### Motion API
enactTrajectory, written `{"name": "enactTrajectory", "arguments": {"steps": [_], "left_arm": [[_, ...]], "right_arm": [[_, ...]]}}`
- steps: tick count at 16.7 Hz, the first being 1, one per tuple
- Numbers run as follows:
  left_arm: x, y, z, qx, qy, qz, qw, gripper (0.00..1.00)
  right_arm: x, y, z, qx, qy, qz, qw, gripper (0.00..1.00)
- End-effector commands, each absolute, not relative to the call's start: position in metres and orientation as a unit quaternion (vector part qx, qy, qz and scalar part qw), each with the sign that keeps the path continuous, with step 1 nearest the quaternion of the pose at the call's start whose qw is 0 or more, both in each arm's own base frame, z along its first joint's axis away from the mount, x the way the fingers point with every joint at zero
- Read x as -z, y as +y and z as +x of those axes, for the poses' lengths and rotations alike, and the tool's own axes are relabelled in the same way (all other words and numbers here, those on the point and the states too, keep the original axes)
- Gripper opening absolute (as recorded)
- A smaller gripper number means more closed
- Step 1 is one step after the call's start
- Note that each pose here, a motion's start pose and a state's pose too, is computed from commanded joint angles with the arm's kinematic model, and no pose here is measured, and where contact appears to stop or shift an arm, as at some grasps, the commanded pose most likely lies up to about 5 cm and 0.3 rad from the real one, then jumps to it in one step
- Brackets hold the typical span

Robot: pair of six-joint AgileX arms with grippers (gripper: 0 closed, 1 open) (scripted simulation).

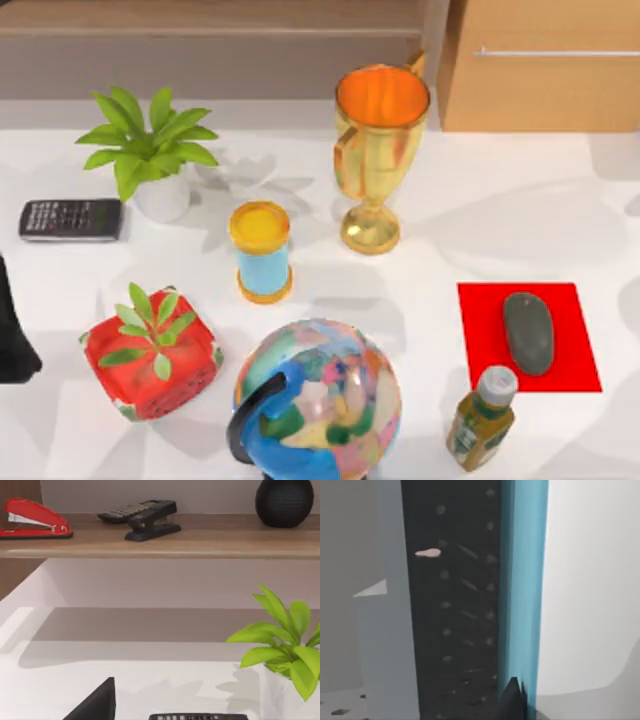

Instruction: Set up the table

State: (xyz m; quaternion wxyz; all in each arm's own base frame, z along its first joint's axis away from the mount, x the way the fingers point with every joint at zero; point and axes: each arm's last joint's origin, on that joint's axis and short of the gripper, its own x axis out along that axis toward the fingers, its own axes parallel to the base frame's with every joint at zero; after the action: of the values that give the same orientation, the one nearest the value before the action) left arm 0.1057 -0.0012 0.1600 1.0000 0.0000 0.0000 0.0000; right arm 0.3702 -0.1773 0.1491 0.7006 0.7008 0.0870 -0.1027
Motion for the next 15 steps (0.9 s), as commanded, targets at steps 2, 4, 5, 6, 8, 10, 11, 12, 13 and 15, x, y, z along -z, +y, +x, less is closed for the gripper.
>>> {"name": "enactTrajectory", "arguments": {"steps": [2,4,5,6,8,10,11,12,13,15], "left_arm": [[-0.16,-0.0012,0.1057,0.0,0.0,0.0,1.0,1.0],[-0.16,-0.0012,0.1057,0.0,0.0,0.0,1.0,1.0],[-0.16,-0.0012,0.1057,0.0,0.0,0.0,1.0,1.0],[-0.16,-0.0012,0.1057,0.0,0.0,0.0,1.0,1.0],[-0.16,-0.0012,0.1057,0.0,0.0,0.0,1.0,1.0],[-0.16,-0.0012,0.1057,0.0,0.0,0.0,1.0,1.0],[-0.16,-0.0012,0.1057,0.0,0.0,0.0,1.0,1.0],[-0.16,-0.0012,0.1057,0.0,0.0,0.0,1.0,1.0],[-0.16,-0.0012,0.1057,0.0,0.0,0.0,1.0,1.0],[-0.16,-0.0012,0.1057,0.0,0.0,0.0,1.0,1.0]], "right_arm": [[-0.1491,-0.1773,0.3702,0.103,0.087,0.701,0.701,0.15],[-0.1491,-0.1773,0.3702,0.103,0.087,0.701,0.701,0.3],[-0.1491,-0.1773,0.3702,0.103,0.087,0.701,0.701,0.38],[-0.1491,-0.1773,0.3702,0.103,0.087,0.701,0.701,0.45],[-0.1491,-0.1773,0.3702,0.103,0.087,0.701,0.701,0.6],[-0.1491,-0.1773,0.3702,0.103,0.087,0.701,0.701,0.75],[-0.1491,-0.1773,0.3702,0.103,0.087,0.701,0.701,0.83],[-0.1491,-0.1773,0.3702,0.103,0.087,0.701,0.701,0.9],[-0.1491,-0.1773,0.3702,0.103,0.087,0.701,0.701,0.98],[-0.1491,-0.1773,0.3702,0.103,0.087,0.701,0.701,1.0]]}}
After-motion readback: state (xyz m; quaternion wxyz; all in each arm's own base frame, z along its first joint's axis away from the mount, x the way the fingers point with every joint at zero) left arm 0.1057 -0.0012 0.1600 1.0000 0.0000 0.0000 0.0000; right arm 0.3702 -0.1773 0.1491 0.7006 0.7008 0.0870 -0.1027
